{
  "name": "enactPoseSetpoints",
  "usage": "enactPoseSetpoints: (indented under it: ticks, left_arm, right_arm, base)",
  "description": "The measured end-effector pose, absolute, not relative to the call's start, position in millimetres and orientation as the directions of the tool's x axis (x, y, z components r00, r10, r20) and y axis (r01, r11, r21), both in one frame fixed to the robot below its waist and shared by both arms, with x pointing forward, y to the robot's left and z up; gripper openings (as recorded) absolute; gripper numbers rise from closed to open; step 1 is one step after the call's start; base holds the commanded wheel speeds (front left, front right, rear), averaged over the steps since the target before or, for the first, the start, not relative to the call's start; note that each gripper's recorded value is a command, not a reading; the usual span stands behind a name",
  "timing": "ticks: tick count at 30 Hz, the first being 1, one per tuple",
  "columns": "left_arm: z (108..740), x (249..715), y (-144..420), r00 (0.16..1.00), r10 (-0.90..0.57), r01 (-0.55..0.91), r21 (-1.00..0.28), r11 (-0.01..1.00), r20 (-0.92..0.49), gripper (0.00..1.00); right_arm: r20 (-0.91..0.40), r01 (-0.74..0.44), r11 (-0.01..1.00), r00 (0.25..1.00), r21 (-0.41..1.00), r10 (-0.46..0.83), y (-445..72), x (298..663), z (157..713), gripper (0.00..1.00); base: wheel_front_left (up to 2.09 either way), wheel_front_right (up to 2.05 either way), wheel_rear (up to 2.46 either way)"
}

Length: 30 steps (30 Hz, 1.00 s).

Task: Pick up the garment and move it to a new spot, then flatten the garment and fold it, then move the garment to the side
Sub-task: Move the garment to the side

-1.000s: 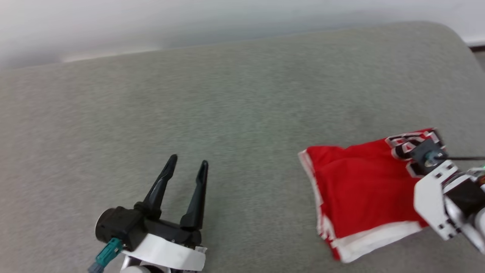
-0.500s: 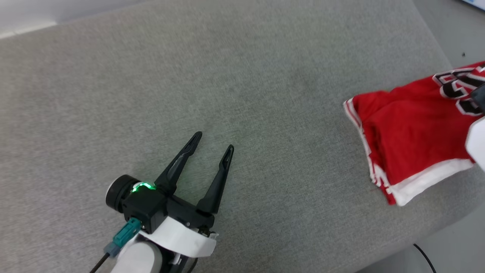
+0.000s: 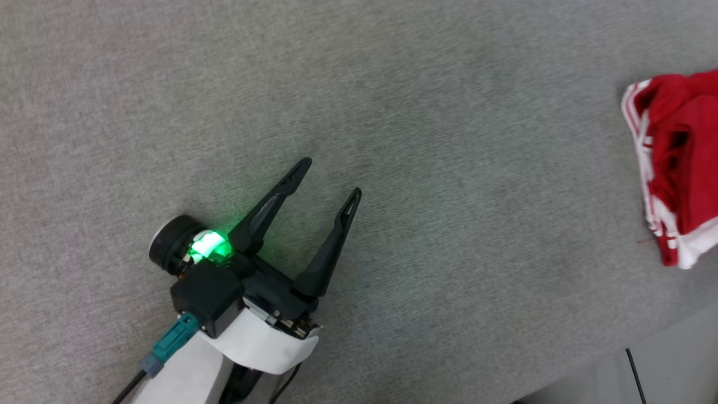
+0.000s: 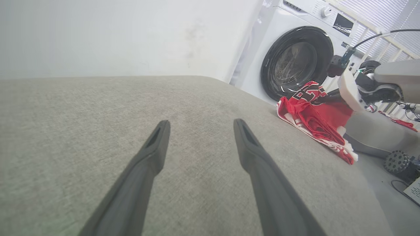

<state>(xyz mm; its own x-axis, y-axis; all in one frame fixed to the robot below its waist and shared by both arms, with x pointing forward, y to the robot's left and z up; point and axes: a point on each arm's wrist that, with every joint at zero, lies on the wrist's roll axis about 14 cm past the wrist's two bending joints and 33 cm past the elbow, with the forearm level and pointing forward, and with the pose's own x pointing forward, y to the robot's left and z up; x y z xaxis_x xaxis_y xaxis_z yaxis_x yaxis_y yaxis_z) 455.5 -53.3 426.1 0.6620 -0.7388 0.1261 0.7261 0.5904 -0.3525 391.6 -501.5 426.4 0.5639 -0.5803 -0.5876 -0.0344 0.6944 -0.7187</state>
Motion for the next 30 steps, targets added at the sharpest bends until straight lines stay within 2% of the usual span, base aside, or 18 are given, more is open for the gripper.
enactPoseSetpoints:
  ticks: [6, 7, 8, 12, 18, 23, 30]
  left_arm:
    - [422.5, 463.6, -42.9, 0.682, -0.72, 0.712, -0.341, 0.614, 0.128, 1.0]
    - [422.5, 464.2, -41.7, 0.685, -0.718, 0.71, -0.339, 0.617, 0.127, 1.0]
    - [423.2, 464.8, -40.5, 0.687, -0.715, 0.708, -0.336, 0.621, 0.126, 1.0]
    - [432.5, 467.4, -35.5, 0.705, -0.697, 0.695, -0.327, 0.64, 0.133, 1.0]
    - [455.6, 472.8, -10.2, 0.782, -0.607, 0.615, -0.327, 0.717, 0.14, 1.0]
    - [484.9, 468.1, 19.4, 0.836, -0.524, 0.549, -0.27, 0.791, 0.166, 1.0]
    - [528.1, 450.1, 72.6, 0.897, -0.382, 0.427, -0.212, 0.879, 0.224, 1.0]
  right_arm:
    - [-0.591, 0.011, 0.714, 0.552, -0.7, -0.589, -506.5, 398.4, 410.3, 0.0]
    - [-0.588, 0.02, 0.716, 0.554, -0.698, -0.589, -507.0, 399.6, 410.0, 0.59]
    - [-0.585, 0.03, 0.718, 0.556, -0.696, -0.59, -507.4, 400.3, 410.4, 1.0]
    - [-0.554, 0.044, 0.713, 0.598, -0.699, -0.58, -505.3, 406.2, 421.0, 1.0]
    - [-0.429, 0.136, 0.739, 0.739, -0.66, -0.519, -489.5, 432.7, 466.4, 1.0]
    - [-0.245, 0.204, 0.8, 0.884, -0.565, -0.399, -451.8, 458.9, 519.7, 1.0]
    - [-0.029, 0.177, 0.909, 0.979, -0.377, -0.202, -375.0, 461.8, 566.2, 1.0]
  base:
    - [0.0, 0.0, 0.0]
    - [0.0, 0.0, 0.0]
    - [0.0, 0.0, 0.0]
    - [0.0, 0.0, 0.0]
    - [0.0, 0.0, 0.0]
    - [0.0, 0.0, 0.0]
    - [0.0, 0.0, 0.0]
